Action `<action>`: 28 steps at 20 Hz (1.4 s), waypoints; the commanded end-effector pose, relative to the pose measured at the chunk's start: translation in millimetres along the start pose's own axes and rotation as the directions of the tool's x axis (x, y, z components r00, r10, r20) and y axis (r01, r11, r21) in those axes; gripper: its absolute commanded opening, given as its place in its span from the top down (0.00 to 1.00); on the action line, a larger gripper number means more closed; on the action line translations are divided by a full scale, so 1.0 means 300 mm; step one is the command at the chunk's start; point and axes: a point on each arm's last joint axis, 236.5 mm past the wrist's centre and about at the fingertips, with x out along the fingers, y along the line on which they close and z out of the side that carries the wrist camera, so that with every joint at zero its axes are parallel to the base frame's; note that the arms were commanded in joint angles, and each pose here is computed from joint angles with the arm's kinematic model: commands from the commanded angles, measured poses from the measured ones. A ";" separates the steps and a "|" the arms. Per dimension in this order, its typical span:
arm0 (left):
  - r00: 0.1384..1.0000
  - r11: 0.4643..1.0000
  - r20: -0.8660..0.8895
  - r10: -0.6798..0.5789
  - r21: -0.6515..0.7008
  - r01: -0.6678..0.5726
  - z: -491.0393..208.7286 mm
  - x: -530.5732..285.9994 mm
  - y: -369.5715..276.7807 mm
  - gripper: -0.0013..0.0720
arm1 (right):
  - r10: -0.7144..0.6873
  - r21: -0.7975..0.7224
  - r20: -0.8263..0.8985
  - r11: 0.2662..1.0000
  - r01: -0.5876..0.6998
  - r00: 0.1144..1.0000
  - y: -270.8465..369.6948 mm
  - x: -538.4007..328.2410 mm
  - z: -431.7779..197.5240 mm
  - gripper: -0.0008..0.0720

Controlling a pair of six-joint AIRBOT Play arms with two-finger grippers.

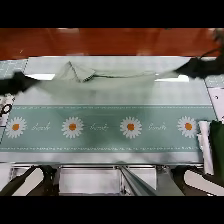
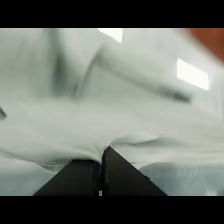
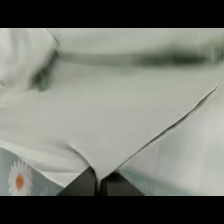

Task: Fold the shirts.

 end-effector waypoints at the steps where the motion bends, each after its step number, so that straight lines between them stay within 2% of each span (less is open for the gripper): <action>1: 0.923 0.950 0.358 -0.140 0.312 0.024 0.370 -0.308 -0.424 0.95 | -0.024 -0.249 0.374 0.960 0.125 0.927 0.352 -0.407 0.306 0.96; 4: 0.817 0.869 0.519 -0.250 0.492 -0.046 0.485 -0.570 -0.724 0.95 | -0.017 -0.342 0.608 0.897 0.281 0.793 0.595 -0.732 0.390 0.96; 7: 0.716 0.806 0.617 -0.327 0.577 -0.130 0.460 -0.785 -0.926 0.95 | 0.044 -0.388 0.724 0.851 0.354 0.688 0.776 -0.932 0.321 0.96; 9: 0.674 0.773 0.660 -0.331 0.599 -0.207 0.388 -0.894 -0.999 0.95 | 0.045 -0.394 0.773 0.816 0.423 0.633 0.851 -1.039 0.235 0.96; 11: 0.643 0.726 0.728 -0.239 0.574 -0.379 0.297 -0.991 -1.011 0.95 | 0.025 -0.386 0.807 0.779 0.494 0.590 0.901 -1.128 0.133 0.96; 13: 0.584 0.687 0.805 -0.104 0.483 -0.544 0.202 -1.092 -0.979 0.95 | -0.023 -0.370 0.815 0.749 0.550 0.580 0.912 -1.175 0.021 0.96; 15: 0.494 0.699 0.868 -0.050 0.384 -0.604 0.108 -1.205 -0.976 0.95 | -0.082 -0.319 0.826 0.748 0.583 0.558 0.889 -1.209 -0.069 0.96; 16: 0.468 0.688 0.883 -0.044 0.366 -0.627 0.068 -1.243 -0.974 0.95 | -0.124 -0.285 0.824 0.752 0.594 0.553 0.859 -1.214 -0.104 0.96; 18: 0.445 0.716 0.896 0.007 0.306 -0.627 0.016 -1.279 -0.913 0.95 | -0.219 -0.198 0.818 0.761 0.618 0.532 0.775 -1.219 -0.160 0.96; 22: 0.581 0.746 0.777 0.242 0.234 -0.623 0.015 -1.080 -0.622 0.95 | -0.331 -0.139 0.710 0.800 0.584 0.622 0.589 -1.059 -0.168 0.96; 24: 0.677 0.800 0.669 0.306 0.205 -0.564 0.036 -0.889 -0.451 0.95 | -0.387 -0.116 0.592 0.827 0.551 0.706 0.442 -0.902 -0.141 0.96; 26: 0.804 0.885 0.539 0.250 0.211 -0.416 0.048 -0.647 -0.337 0.95 | -0.393 -0.114 0.484 0.858 0.502 0.782 0.305 -0.724 -0.091 0.96; 28: 0.874 0.932 0.464 0.145 0.234 -0.278 0.085 -0.442 -0.256 0.95 | -0.324 -0.111 0.413 0.910 0.400 0.851 0.209 -0.535 -0.007 0.96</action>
